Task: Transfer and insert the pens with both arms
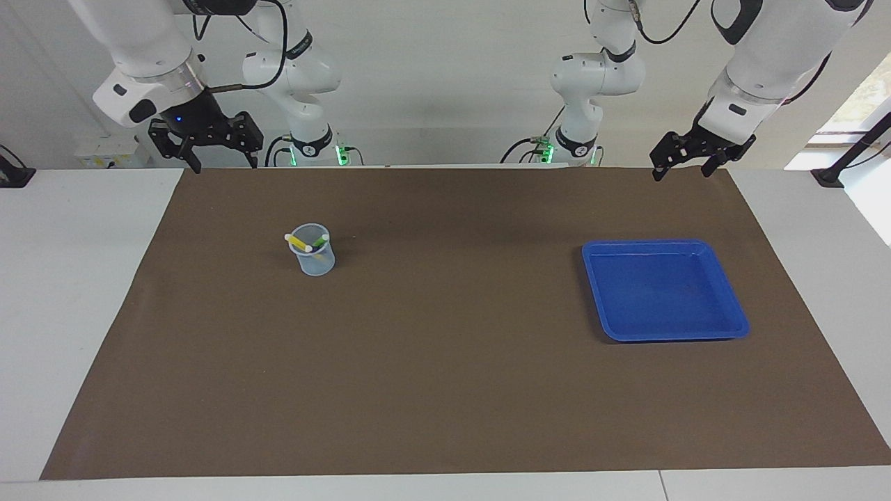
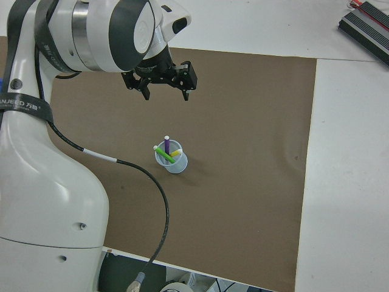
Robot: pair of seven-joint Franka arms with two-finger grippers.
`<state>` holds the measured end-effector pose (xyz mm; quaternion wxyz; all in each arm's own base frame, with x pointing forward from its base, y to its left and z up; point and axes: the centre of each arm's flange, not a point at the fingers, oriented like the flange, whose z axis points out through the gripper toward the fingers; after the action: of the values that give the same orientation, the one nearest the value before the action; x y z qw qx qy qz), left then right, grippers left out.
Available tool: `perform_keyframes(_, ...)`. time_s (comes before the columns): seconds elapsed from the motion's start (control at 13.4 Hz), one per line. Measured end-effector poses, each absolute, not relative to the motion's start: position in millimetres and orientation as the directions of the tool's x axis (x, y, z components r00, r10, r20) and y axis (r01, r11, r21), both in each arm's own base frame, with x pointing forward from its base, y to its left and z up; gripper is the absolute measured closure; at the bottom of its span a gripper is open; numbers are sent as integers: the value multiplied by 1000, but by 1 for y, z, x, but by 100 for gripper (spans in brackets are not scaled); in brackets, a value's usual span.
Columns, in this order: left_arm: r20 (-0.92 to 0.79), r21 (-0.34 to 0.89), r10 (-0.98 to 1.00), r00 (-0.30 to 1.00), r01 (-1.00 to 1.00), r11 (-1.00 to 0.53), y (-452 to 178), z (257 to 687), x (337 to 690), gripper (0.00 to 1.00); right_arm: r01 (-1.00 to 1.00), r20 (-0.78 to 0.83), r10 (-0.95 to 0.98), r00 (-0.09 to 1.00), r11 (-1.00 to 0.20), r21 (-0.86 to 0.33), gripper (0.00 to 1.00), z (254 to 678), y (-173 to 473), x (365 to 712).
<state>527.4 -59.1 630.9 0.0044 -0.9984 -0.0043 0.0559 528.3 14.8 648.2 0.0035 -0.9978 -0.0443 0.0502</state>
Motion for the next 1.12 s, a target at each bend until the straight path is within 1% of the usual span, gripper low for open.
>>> perform_keyframes(1.12, -112, -9, 10, 994, 9, -1000, -59, 631, 527, 0, 93, -98, 94, 991, -996, -11, 0, 649, 18, 528)
